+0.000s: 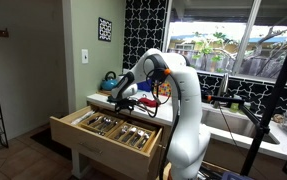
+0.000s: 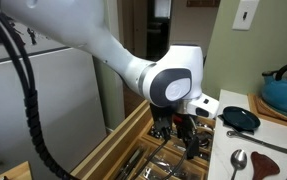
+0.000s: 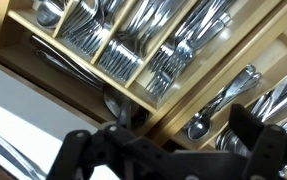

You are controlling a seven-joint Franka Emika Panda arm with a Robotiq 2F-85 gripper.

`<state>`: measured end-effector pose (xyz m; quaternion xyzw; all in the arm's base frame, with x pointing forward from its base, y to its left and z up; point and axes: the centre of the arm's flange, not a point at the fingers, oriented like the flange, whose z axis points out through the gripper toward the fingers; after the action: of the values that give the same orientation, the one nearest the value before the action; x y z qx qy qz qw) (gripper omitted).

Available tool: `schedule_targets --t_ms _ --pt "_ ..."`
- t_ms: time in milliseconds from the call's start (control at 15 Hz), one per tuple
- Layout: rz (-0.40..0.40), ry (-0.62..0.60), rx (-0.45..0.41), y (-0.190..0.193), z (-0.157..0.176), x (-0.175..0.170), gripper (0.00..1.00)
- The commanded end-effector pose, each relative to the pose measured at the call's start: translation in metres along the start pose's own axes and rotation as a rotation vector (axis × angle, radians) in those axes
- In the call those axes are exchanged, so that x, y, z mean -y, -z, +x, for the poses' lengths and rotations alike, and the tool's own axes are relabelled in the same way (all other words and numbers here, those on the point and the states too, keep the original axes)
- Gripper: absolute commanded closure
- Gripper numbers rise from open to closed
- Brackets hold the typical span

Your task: Put the silver fork on the right side of the open drawer then put the silver spoon on the left side of the open drawer.

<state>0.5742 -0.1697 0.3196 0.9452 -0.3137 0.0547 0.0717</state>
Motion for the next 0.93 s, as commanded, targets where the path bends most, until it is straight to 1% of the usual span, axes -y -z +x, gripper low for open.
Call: schedule_targets --t_ms 0,67,133,200,267,333,467,533,667,733,867 --pt "0.000 0.002 0.001 0.000 0.000 0.000 0.00" --pt "-0.001 0.040 -0.020 0.007 0.003 -0.008 0.00" --pt "-0.029 0.088 -0.022 0.011 0.002 -0.013 0.00" --pt "-0.010 0.146 -0.022 0.017 0.003 -0.017 0.00" --pt "-0.017 0.190 -0.022 0.022 0.005 -0.021 0.00" --pt "-0.017 0.243 -0.006 0.026 0.006 -0.026 0.00" --pt "-0.047 0.317 0.029 0.035 0.009 -0.037 0.00" --pt "-0.042 0.344 0.058 0.039 0.009 -0.042 0.00" --pt "-0.037 0.413 0.086 0.049 0.010 -0.054 0.00" --pt "-0.047 0.434 0.081 0.053 0.012 -0.060 0.00" --pt "-0.042 0.498 0.084 0.056 0.021 -0.075 0.00"
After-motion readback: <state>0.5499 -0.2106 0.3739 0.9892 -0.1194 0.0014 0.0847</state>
